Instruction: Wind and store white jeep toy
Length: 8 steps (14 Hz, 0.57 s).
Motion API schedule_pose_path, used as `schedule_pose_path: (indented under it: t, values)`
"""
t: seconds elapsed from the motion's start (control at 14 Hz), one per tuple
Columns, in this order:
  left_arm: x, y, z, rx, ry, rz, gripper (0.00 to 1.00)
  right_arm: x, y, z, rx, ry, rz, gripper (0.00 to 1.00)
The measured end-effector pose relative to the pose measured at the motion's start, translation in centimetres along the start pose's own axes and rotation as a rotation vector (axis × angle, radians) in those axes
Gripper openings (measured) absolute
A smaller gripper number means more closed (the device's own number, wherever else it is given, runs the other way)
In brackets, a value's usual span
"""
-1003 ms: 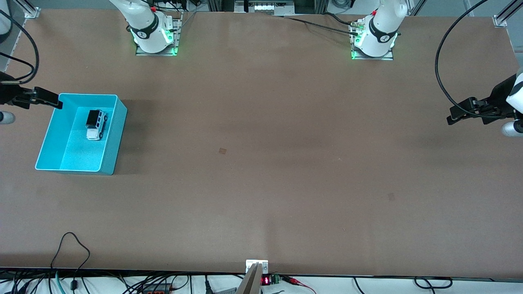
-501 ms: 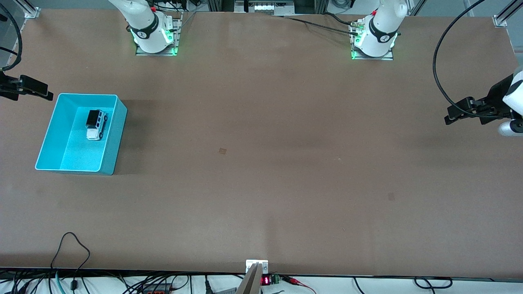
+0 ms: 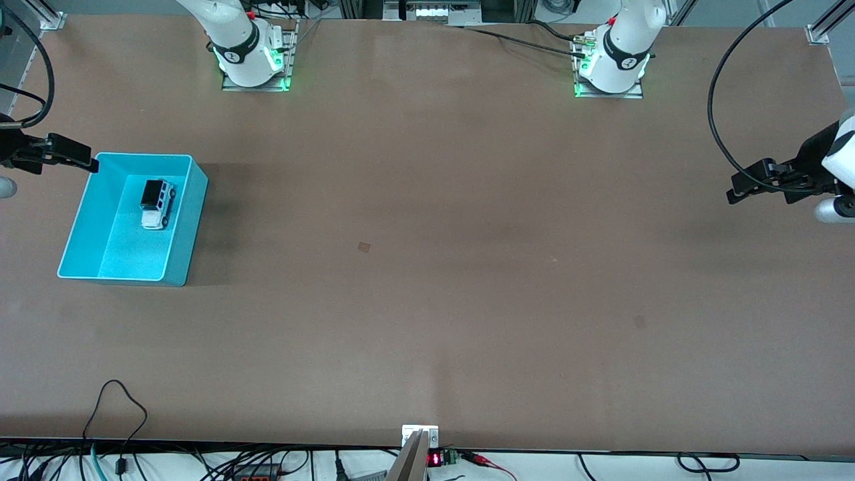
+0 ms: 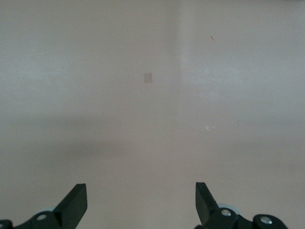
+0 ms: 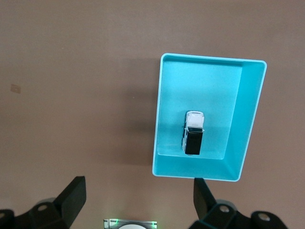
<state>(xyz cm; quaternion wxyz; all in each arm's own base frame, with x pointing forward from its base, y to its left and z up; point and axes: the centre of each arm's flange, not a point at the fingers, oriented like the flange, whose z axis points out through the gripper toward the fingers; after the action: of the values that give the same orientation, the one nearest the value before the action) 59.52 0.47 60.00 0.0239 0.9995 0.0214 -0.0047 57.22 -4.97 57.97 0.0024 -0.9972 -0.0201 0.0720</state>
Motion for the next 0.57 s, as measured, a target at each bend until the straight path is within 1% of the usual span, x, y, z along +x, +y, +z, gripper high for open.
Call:
schedule_pose_path:
  t: [0.57]
  values:
    - [0.00, 0.10, 0.00, 0.000, 0.000, 0.002, 1.00, 0.07, 0.23, 0.19, 0.000, -0.004, 0.004, 1.00]
